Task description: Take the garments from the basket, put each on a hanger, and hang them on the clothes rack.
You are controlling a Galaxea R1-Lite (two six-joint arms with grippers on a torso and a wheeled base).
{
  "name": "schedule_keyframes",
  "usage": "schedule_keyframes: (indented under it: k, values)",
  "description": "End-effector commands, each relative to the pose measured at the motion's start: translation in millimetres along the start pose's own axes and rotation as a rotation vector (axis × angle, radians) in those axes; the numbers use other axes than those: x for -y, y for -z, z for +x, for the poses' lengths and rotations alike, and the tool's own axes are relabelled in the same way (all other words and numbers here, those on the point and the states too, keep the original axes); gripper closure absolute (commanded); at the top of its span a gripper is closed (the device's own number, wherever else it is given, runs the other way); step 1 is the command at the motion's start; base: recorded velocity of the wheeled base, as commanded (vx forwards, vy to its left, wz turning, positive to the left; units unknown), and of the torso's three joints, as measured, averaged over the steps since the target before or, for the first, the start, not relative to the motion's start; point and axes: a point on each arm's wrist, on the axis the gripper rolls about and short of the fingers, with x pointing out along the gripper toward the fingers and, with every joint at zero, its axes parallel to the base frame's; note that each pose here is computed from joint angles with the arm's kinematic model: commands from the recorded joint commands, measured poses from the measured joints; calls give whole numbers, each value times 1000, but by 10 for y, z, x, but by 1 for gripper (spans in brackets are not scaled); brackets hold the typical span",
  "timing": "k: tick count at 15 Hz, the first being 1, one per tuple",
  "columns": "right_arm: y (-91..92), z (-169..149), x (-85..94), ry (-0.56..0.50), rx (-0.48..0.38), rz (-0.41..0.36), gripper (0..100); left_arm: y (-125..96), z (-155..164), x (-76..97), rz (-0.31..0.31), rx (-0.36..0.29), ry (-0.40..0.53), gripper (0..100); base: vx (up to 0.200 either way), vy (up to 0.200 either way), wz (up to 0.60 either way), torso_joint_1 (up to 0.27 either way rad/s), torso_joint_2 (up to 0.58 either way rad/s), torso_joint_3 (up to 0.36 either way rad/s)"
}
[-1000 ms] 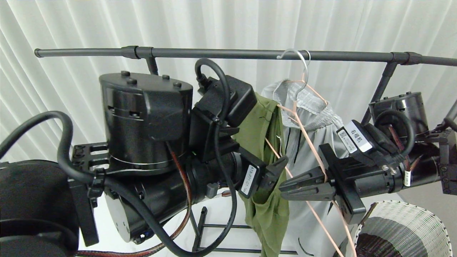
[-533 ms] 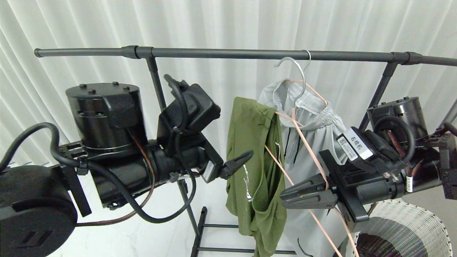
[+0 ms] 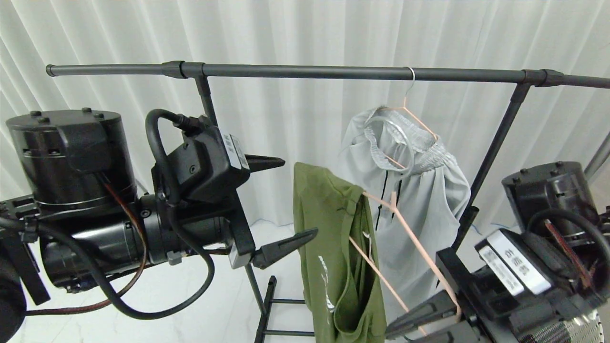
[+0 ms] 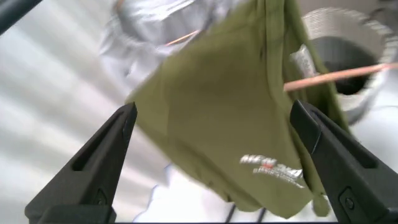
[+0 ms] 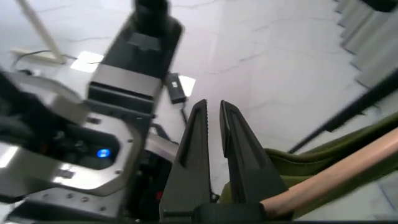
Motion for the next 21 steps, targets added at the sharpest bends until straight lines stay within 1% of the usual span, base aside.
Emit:
schedule_keyframes:
  k: [1, 4, 8, 10, 13, 18, 19, 21]
  values:
    - [-45, 49, -232, -72, 6, -22, 100, -124, 7, 136, 15, 46, 57, 0, 0, 0, 0, 0, 0, 0]
    - [-60, 120, -355, -133, 6, -33, 100, -83, 56, 262, 7, 37, 112, 0, 0, 0, 0, 0, 0, 0]
    - [-46, 132, -487, -172, 6, -42, 100, -12, 28, 321, -2, 14, 128, 0, 0, 0, 0, 0, 0, 0]
    - [-53, 151, -545, -197, 8, -49, 100, -19, 40, 362, -1, 17, 146, 0, 0, 0, 0, 0, 0, 0]
    - [-53, 173, -579, -220, 1, -44, 100, -14, 60, 466, -1, 19, 188, 0, 0, 0, 0, 0, 0, 0]
    - [-67, 205, -616, -244, 3, -52, 100, -6, 70, 500, -2, 16, 203, 0, 0, 0, 0, 0, 0, 0]
    - [-69, 209, -621, -247, 3, -53, 100, 6, 60, 511, -4, 12, 206, 100, 0, 0, 0, 0, 0, 0]
    - [-69, 209, -621, -247, 3, -51, 100, 24, 48, 526, -3, 7, 208, 100, 0, 0, 0, 0, 0, 0]
